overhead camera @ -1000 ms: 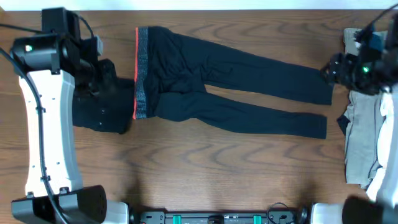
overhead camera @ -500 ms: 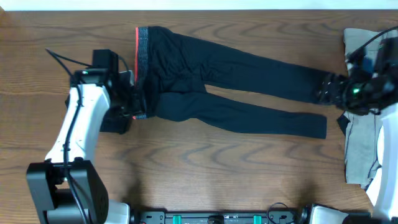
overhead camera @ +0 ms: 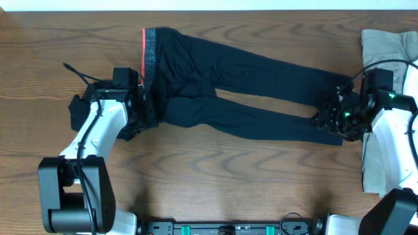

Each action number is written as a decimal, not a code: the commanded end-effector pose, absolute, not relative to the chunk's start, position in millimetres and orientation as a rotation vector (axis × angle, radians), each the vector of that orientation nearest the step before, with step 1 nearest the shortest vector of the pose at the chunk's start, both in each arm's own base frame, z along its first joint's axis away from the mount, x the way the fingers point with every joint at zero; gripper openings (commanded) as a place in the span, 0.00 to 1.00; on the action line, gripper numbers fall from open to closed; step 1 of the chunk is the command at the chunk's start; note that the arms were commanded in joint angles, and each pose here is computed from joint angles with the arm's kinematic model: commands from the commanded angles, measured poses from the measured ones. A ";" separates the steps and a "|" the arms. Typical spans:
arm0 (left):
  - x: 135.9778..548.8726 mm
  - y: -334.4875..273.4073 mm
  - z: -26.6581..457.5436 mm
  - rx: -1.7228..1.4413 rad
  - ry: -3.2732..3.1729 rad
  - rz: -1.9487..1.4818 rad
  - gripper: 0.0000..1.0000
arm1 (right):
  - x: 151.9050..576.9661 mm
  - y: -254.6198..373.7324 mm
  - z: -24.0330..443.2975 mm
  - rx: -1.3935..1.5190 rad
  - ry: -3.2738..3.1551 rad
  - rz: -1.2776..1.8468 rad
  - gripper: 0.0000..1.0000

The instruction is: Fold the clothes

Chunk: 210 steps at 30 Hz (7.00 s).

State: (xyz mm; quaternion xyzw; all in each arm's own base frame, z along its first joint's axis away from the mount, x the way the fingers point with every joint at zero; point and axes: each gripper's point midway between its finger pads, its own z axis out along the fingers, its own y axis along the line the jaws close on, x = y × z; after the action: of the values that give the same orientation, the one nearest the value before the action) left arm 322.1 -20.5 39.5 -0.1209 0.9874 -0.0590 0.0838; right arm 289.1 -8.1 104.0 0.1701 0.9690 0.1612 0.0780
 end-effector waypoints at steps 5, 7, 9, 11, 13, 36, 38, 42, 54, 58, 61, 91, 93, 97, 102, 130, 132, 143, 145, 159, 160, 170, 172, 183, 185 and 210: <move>326.4 -14.8 17.2 -0.588 2.946 -0.140 0.49 | 293.5 -2.3 105.1 0.500 2.882 0.509 0.65; 328.1 -14.8 8.9 -0.602 2.954 -0.139 0.49 | 293.9 -2.3 105.1 0.499 2.881 0.508 0.65; 331.4 -14.9 2.2 -0.614 2.951 -0.140 0.49 | 294.7 -2.6 105.2 0.498 2.878 0.507 0.65; 334.1 -14.9 -1.9 -0.629 2.946 -0.142 0.49 | 295.8 -2.8 105.4 0.496 2.873 0.506 0.65; 335.1 -14.9 -3.4 -0.639 2.943 -0.142 0.45 | 296.6 -3.0 105.6 0.494 2.870 0.505 0.65; 330.8 -14.8 -4.0 -0.646 2.959 -0.137 0.15 | 286.3 -76.7 28.5 0.969 2.958 0.198 0.72; 330.3 -14.8 -4.1 -0.646 2.961 -0.136 0.15 | 285.0 -80.2 20.5 0.996 2.970 0.199 0.70; 330.2 -14.8 -4.1 -0.646 2.962 -0.136 0.15 | 287.0 -84.6 11.5 1.031 2.962 0.232 0.67; 329.4 -14.7 -4.2 -0.643 2.966 -0.135 0.11 | 294.7 -107.9 27.1 1.079 2.883 0.212 0.01; 328.5 -14.7 -4.3 -0.643 2.969 -0.134 0.08 | 294.6 -155.0 59.3 1.179 2.787 0.063 0.01; 328.5 -14.7 -4.3 -0.643 2.969 -0.134 0.06 | 300.4 -181.3 87.0 1.200 2.705 0.038 0.01; 301.5 12.2 4.3 -0.747 3.059 -0.104 0.06 | 295.1 -188.4 95.5 1.213 2.713 0.001 0.40; 299.6 12.0 4.3 -0.750 3.066 -0.103 0.07 | 291.7 -186.1 89.8 1.218 2.725 0.004 0.49; 297.2 11.8 4.4 -0.753 3.076 -0.101 0.06 | 286.2 -182.6 68.3 1.222 2.732 0.005 0.66; 293.2 11.4 4.7 -0.757 3.091 -0.098 0.06 | 291.9 -166.9 43.2 1.200 2.700 0.139 0.63; 292.2 0.9 14.9 -0.755 3.084 -0.196 0.32 | 280.3 -135.2 12.6 1.328 2.653 0.343 0.12; 291.9 0.9 14.9 -0.756 3.086 -0.196 0.19 | 284.5 -132.2 23.5 1.303 2.650 0.382 0.07; 286.9 -6.8 22.2 -0.707 3.106 -0.263 0.06 | 282.2 -135.0 104.0 1.137 2.611 0.303 0.03; 288.5 -6.0 23.1 -0.678 3.101 -0.258 0.06 | 278.9 -132.2 106.5 1.137 2.617 0.303 0.08; 295.7 -5.0 18.7 -0.661 3.074 -0.253 0.46 | 266.5 -116.3 67.8 1.172 2.702 0.361 0.45; 296.7 -5.4 16.8 -0.657 3.071 -0.253 0.45 | 266.3 -116.2 67.2 1.172 2.702 0.361 0.45; 290.6 -13.7 4.7 -0.629 3.117 -0.248 0.06 | 280.3 -125.9 59.4 1.162 2.619 0.335 0.54; 289.7 -13.6 4.8 -0.631 3.120 -0.248 0.06 | 288.4 -135.3 57.7 1.165 2.566 0.293 0.56; 288.0 -13.7 4.8 -0.632 3.127 -0.246 0.06 | 311.0 -164.9 57.9 1.095 2.477 0.151 0.50; 288.0 -13.7 4.8 -0.632 3.127 -0.246 0.06 | 308.1 -166.5 47.6 1.115 2.503 0.135 0.49; 291.7 -13.5 4.7 -0.627 3.112 -0.249 0.06 | 319.8 -181.2 36.8 1.077 2.507 0.227 0.58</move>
State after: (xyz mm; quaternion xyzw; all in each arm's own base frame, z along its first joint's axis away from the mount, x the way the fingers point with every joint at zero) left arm 296.6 -12.6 10.9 -0.1998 0.9766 -0.0787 -0.0099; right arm 307.7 -171.5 22.1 0.3993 0.8985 0.0618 0.1716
